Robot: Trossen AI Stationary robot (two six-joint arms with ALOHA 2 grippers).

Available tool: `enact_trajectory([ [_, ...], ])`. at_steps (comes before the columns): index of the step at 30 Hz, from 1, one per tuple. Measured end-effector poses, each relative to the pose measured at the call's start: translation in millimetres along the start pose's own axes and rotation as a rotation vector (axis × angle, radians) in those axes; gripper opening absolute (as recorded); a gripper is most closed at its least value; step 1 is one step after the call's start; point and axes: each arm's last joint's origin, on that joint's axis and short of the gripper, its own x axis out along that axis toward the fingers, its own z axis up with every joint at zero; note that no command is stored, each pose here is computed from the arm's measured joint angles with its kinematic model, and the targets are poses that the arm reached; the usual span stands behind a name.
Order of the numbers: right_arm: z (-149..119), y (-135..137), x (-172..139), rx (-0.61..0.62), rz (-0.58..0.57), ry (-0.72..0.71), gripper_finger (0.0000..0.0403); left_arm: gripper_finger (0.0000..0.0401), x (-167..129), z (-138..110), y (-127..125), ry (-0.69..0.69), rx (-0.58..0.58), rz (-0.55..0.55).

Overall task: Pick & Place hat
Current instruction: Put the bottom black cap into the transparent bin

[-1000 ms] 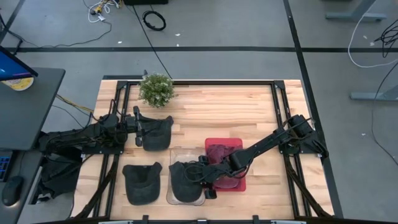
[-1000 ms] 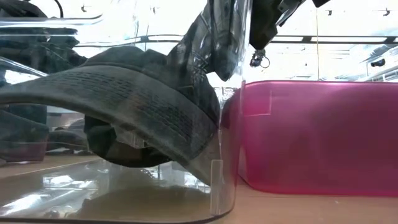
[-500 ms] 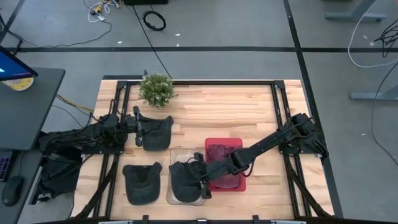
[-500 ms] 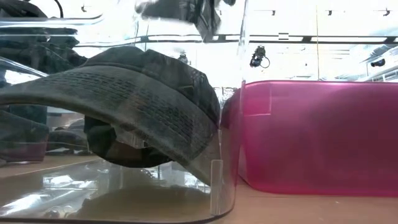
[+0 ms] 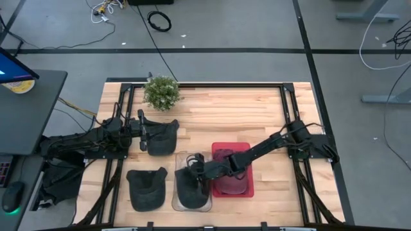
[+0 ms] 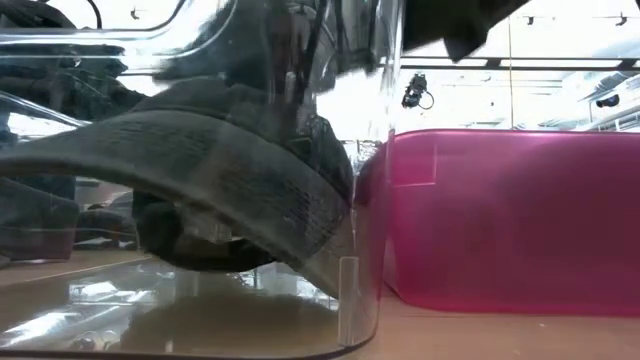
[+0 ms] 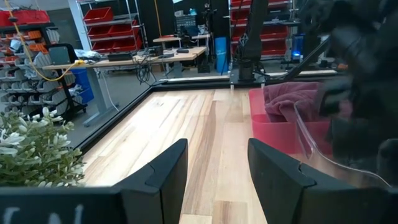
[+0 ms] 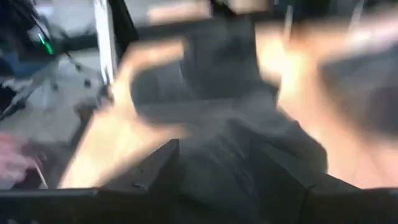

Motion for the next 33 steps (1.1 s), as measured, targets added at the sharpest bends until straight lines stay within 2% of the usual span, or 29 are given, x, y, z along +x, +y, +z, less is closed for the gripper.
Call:
enact_trajectory([
  [4,-18,-15,4,0.143,-0.010,0.186,0.0199,0.0172,0,0,0,0.000,0.000,0.000],
  [7,-24,-21,3,0.186,-0.041,0.247,0.0199,0.0172,0,0,0,0.000,0.000,0.001],
  [11,-22,-20,3,0.172,-0.034,0.233,0.0199,0.0172,0,0,0,-0.001,0.000,0.000],
  [15,-13,-18,3,0.172,-0.001,0.154,0.0199,0.0172,0,0,0,-0.001,0.000,0.000],
  [22,-1,-13,1,0.189,0.139,0.110,0.0199,0.0172,0,0,0,-0.001,0.000,0.000],
  [30,33,-8,-22,0.186,0.203,0.027,0.0199,0.0172,0,0,0,0.000,0.000,0.000],
  [33,46,-6,-33,0.113,0.214,-0.016,0.0199,0.0172,0,0,0,0.001,0.000,0.000],
])
